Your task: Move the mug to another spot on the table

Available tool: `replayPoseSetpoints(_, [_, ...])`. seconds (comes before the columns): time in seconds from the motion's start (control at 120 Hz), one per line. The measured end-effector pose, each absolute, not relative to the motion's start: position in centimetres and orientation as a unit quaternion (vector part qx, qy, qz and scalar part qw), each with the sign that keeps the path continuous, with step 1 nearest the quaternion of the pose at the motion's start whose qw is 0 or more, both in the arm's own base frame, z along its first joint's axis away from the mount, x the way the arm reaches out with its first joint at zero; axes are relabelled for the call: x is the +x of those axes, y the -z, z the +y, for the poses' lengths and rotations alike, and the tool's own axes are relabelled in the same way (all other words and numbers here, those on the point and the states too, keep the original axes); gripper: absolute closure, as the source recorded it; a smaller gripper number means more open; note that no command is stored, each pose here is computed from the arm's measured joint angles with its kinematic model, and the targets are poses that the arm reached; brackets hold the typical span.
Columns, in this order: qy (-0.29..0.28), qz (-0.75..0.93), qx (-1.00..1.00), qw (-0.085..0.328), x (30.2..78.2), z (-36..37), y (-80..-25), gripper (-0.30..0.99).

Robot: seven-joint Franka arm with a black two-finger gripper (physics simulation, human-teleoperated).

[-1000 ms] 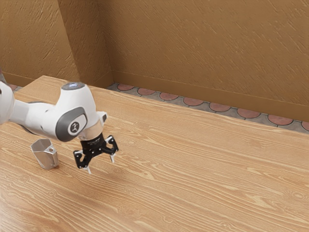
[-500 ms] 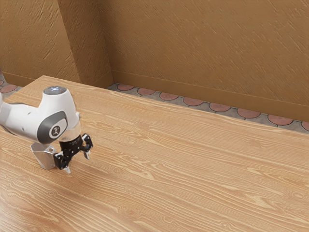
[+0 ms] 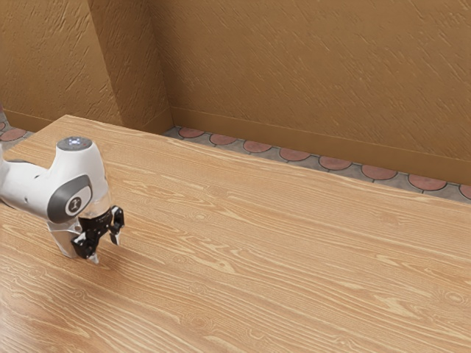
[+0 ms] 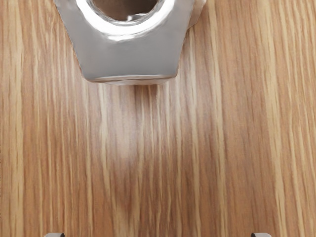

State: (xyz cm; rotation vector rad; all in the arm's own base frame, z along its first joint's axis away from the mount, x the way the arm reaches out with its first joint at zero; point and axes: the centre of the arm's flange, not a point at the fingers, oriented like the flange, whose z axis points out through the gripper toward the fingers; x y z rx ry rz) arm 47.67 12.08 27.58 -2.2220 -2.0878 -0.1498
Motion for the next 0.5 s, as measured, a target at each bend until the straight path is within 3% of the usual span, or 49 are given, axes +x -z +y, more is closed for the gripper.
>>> replayPoseSetpoints(0.5, [0.089, -0.666, -0.737, 0.07, 47.6, 13.6, -27.9, 0.31])
